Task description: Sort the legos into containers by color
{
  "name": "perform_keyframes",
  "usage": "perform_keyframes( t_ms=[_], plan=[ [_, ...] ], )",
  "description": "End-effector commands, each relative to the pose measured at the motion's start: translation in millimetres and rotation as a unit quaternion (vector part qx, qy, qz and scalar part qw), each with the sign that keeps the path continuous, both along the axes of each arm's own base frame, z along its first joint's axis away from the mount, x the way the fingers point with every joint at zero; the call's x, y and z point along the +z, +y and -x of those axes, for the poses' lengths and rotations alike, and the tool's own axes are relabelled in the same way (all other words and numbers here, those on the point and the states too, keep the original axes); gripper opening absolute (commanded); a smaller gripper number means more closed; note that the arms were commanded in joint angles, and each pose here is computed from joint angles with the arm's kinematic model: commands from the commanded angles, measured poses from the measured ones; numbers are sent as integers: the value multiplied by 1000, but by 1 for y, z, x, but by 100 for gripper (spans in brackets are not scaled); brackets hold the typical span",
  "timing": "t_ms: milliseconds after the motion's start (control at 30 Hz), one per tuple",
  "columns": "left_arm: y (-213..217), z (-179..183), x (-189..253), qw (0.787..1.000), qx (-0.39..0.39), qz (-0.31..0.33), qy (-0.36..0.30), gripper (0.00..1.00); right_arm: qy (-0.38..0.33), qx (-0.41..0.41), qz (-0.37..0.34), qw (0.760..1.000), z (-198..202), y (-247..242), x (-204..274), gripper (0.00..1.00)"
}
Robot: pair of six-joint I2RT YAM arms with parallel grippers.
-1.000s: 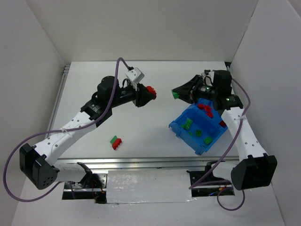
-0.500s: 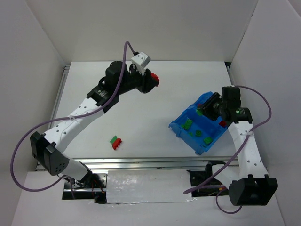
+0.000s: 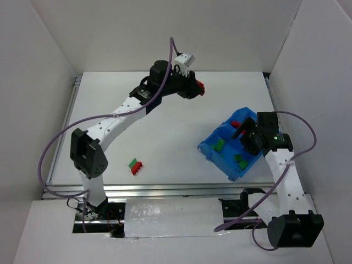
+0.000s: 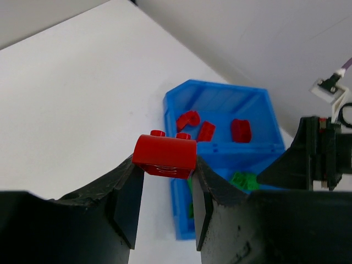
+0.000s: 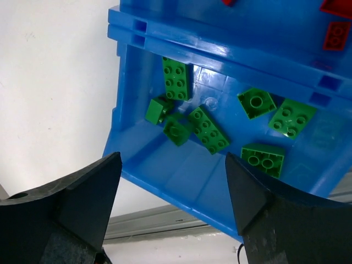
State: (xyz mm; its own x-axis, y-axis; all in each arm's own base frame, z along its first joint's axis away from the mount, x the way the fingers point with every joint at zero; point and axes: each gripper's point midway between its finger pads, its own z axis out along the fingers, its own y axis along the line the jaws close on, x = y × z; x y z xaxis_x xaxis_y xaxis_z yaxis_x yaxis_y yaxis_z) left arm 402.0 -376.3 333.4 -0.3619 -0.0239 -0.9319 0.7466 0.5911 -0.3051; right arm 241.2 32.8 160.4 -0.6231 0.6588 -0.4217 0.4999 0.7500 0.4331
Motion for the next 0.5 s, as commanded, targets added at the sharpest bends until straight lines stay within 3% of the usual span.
perform_keyframes(
  t_ms=[0, 33, 100, 133, 167, 267, 333, 400, 467],
  plan=[
    [-38, -1, 10, 997, -63, 49, 20, 0, -50, -12, 21, 998, 1, -7, 38, 84],
    [-48, -3, 23, 996, -71, 60, 14, 0, -56, -17, 22, 998, 6, -8, 47, 84],
    [-82, 1, -10, 993, -102, 38, 38, 0, -105, -33, 23, 994, 12, -11, 85, 87],
    [-94, 1, 5, 993, -107, 44, 18, 0, -117, -34, 21, 992, 16, -11, 96, 87],
    [-118, 5, -24, 991, -122, 31, 36, 0, -125, -37, 18, 991, 19, -11, 106, 88],
    [-153, 12, -44, 987, -144, 48, 53, 2, -163, -42, 4, 986, 30, -7, 134, 88],
    [-165, 13, -50, 985, -147, 65, 63, 19, -185, -36, -7, 982, 36, -3, 144, 88],
    [-184, 27, -62, 982, -165, 65, 69, 31, -201, -35, -12, 979, 46, -1, 155, 88],
    [-196, 32, -76, 980, -170, 66, 75, 34, -205, -33, -12, 978, 53, 0, 158, 89]
  ],
)
